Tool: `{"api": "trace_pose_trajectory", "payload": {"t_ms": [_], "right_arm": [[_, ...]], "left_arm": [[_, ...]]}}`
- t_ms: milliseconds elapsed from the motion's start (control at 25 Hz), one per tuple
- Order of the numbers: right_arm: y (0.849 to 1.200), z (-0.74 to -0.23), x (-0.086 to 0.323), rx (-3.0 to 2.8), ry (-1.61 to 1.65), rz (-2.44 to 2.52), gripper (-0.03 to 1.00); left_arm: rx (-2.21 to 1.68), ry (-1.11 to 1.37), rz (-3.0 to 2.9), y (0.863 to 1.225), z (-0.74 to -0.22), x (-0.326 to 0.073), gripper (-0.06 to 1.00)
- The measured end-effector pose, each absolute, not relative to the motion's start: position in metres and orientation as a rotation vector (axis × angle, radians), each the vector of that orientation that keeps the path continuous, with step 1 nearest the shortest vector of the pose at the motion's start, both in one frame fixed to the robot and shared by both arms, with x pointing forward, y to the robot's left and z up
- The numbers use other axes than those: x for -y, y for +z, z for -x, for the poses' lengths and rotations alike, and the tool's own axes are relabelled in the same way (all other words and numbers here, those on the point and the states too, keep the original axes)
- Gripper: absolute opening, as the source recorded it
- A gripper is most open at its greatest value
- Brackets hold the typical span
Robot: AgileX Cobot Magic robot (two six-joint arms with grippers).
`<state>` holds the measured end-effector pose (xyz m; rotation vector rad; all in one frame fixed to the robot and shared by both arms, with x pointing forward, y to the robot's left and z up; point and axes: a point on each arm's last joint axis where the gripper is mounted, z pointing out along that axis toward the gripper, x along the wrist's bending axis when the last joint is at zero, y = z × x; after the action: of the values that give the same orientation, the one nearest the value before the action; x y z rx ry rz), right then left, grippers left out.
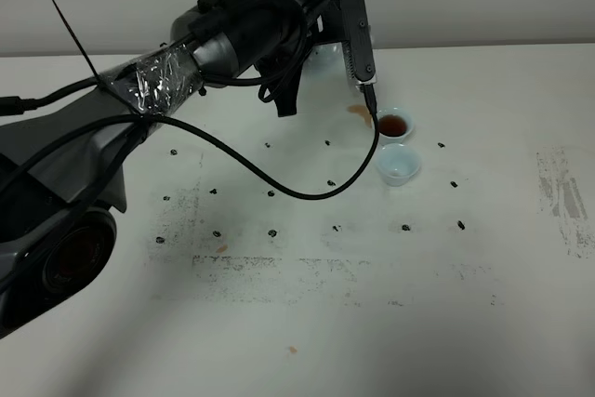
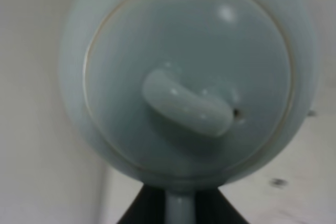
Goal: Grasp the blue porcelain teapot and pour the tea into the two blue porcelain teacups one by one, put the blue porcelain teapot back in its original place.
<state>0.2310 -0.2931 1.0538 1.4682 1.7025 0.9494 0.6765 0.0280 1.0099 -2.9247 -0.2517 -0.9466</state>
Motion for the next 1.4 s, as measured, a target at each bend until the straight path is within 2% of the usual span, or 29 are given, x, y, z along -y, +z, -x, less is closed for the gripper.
{"api": "trace_pose_trajectory", "payload": {"t_ms": [280,680,1400], "right_arm": [[1.054,-0.231,0.293,-1.703,0.949,-1.468,0.59],[1.054,-0.231,0.293,-1.703,0.949,-1.468,0.59],[1.054,-0.231,0.293,-1.703,0.949,-1.468,0.59]], "left_arm": [[0.509,-0.682,3.109,0.997,-0.664,-0.017,0.05],[0.811,-0.677,3.102,0.978,-0.682,-0.03,0.05],[0.876,-0.556,3.111,0.931,-0.688,-0.023,0.05]]}}
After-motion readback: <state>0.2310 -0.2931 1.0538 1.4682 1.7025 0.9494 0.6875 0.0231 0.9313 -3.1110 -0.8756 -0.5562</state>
